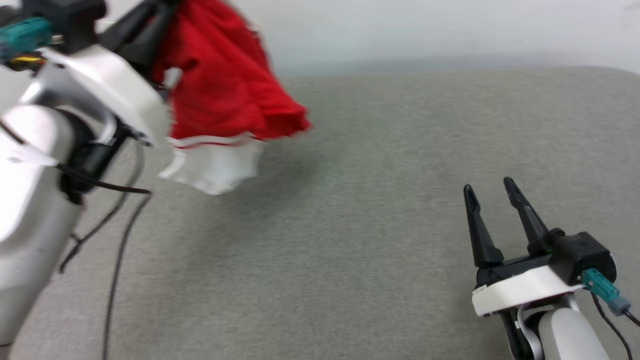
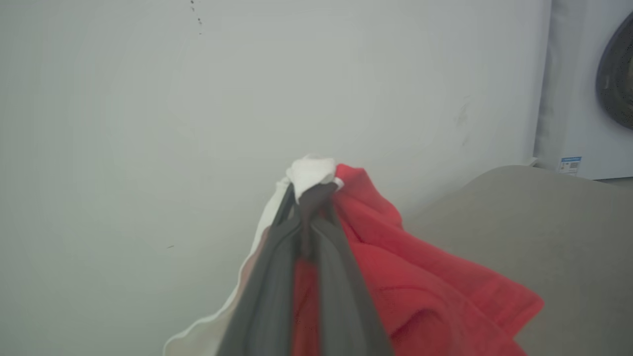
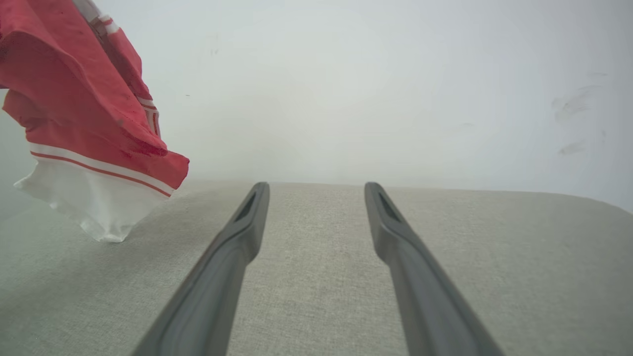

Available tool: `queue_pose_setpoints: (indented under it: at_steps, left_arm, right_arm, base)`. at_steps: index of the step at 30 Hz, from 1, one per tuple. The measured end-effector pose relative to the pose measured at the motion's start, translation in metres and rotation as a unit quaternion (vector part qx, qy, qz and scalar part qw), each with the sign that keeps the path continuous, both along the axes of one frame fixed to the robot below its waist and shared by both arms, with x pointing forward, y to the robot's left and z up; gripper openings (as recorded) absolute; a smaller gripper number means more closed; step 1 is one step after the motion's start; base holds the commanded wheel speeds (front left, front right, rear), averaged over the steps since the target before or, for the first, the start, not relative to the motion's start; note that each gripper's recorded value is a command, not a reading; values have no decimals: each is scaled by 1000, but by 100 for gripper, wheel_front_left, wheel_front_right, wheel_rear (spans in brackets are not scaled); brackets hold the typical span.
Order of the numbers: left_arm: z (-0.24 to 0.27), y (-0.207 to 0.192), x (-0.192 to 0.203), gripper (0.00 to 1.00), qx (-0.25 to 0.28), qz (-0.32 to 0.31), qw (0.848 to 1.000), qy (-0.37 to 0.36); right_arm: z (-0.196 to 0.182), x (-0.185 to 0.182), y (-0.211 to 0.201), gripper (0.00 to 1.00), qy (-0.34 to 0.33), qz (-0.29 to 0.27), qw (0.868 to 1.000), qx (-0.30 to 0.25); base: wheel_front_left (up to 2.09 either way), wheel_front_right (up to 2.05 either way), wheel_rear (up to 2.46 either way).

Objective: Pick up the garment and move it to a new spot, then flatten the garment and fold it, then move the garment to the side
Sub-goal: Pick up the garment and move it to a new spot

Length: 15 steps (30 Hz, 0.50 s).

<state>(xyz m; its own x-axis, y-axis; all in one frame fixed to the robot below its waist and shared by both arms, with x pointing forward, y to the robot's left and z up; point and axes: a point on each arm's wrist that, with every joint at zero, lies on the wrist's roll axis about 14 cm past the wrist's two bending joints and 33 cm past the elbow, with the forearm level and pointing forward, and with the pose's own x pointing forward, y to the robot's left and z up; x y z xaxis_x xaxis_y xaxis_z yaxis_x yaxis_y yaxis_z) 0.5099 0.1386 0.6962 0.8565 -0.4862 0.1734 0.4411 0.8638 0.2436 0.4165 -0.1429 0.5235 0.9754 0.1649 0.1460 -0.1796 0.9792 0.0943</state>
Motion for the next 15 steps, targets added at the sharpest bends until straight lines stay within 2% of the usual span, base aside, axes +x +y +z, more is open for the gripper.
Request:
queue_pose_setpoints:
  at_steps: [4,9,12,15]
  left_arm:
    - [10,-72,-5,0,-23,-80,997,-6]
    - [32,-151,-15,0,-96,-167,981,-14]
    - [28,-181,-18,0,-124,-198,972,-1]
    - [1,-191,-14,0,-169,-201,964,46]
  right_arm:
    - [6,-11,-33,100,-5,-46,999,3]
    - [9,-28,-72,100,-7,-104,995,5]
    - [10,-36,-90,100,-7,-131,991,3]
    - [6,-38,-97,100,-1,-141,990,0]
  base:
    - [0,0,0]
    - [0,0,0]
    - [0,0,0]
    - [0,0,0]
